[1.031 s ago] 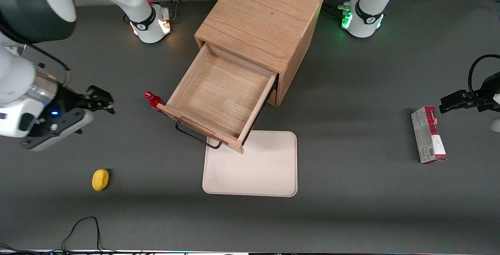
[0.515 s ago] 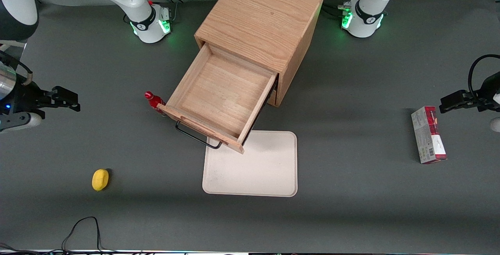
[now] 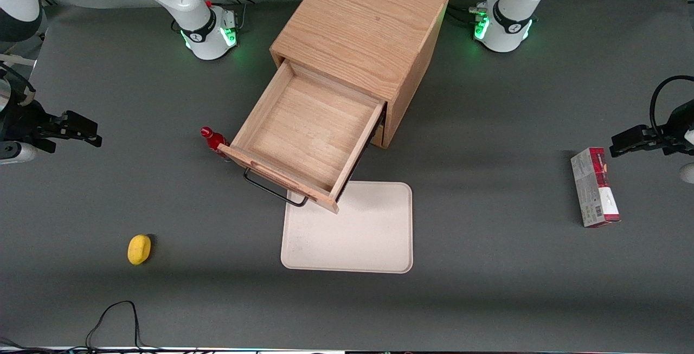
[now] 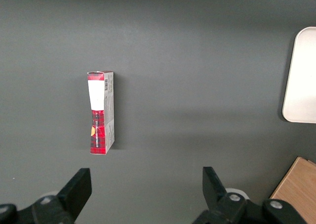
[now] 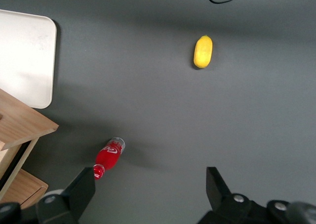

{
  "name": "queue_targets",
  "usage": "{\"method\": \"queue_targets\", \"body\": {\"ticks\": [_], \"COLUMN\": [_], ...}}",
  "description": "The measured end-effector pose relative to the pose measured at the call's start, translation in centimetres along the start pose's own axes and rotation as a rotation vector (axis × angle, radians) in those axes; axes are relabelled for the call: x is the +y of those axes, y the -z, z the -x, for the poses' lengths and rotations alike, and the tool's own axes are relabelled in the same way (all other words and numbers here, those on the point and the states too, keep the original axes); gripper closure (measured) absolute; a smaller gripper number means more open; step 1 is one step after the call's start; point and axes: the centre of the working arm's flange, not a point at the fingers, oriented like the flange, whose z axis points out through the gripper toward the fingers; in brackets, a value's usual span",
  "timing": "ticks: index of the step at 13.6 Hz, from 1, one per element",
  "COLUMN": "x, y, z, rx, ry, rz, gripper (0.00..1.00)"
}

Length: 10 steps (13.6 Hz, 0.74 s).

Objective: Open upper drawer

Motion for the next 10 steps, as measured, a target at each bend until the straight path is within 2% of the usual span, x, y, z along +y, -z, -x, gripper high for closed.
{"method": "queue_targets", "body": {"ticks": [10], "x": [1.4], "y": [-0.6], "z": [0.2], "rx": [-0.012], "ry": [-0.026], "rz": [-0.002], "gripper": [0.00]}}
